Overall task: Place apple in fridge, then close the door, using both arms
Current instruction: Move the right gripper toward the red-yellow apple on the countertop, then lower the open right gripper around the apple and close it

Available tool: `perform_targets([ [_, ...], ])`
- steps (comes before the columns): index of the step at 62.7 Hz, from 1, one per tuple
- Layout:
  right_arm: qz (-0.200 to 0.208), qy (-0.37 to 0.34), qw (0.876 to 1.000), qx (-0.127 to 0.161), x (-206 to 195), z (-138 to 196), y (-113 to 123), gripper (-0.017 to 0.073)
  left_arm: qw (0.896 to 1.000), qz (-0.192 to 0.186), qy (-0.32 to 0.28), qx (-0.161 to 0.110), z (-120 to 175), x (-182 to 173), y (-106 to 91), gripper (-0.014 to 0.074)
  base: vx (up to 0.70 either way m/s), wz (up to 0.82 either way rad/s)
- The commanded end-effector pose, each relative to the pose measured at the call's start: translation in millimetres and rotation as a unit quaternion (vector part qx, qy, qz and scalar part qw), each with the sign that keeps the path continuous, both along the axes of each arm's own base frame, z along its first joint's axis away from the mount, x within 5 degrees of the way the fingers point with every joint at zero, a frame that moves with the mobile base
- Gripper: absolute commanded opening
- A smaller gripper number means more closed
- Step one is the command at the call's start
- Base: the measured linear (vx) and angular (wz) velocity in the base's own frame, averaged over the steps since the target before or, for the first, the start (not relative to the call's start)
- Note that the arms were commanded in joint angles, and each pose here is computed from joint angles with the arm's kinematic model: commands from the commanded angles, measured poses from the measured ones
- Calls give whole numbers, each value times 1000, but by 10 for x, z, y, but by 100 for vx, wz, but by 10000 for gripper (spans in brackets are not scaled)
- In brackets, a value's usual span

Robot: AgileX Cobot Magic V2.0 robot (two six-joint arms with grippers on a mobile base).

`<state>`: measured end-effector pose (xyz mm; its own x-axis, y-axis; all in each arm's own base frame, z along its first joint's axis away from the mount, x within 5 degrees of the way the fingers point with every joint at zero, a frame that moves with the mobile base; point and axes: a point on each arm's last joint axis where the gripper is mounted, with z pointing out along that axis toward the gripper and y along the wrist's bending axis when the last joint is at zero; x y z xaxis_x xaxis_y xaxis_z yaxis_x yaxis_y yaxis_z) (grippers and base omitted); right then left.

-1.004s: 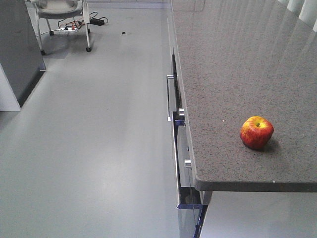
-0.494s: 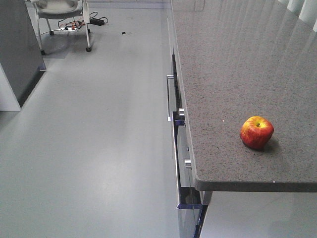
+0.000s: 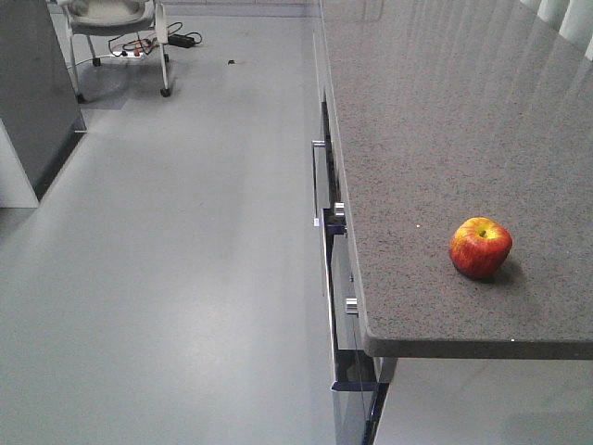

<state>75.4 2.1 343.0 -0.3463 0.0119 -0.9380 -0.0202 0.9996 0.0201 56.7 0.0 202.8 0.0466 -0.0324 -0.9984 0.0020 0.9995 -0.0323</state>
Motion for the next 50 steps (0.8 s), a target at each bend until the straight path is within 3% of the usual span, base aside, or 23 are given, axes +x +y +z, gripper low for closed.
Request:
perform_targets([
  [1, 16, 15, 1000, -21, 143, 192, 17, 31, 999, 0, -33, -5, 1, -9, 2, -6, 0, 0],
  [9, 55, 44, 997, -39, 350, 243, 74, 136, 999, 0, -33, -5, 1, -9, 2, -6, 0, 0],
  [17, 90, 67, 993, -39, 557, 242, 135, 332, 999, 0, -33, -5, 1, -9, 2, -6, 0, 0],
  [23, 104, 83, 990, -39, 709, 222, 159, 484, 999, 0, -33, -5, 1, -9, 2, -6, 0, 0],
  [33, 113, 130, 984, -46, 1014, 123, 168, 666, 999, 0, -33, -5, 1, -9, 2, -6, 0, 0],
  [40, 114, 161, 979, -44, 1241, 46, 173, 713, 999, 0, -33, -5, 1, -9, 2, -6, 0, 0],
  [50, 113, 194, 973, -53, 1571, -39, 166, 704, 999, 0, -33, -5, 1, -9, 2, -6, 0, 0],
])
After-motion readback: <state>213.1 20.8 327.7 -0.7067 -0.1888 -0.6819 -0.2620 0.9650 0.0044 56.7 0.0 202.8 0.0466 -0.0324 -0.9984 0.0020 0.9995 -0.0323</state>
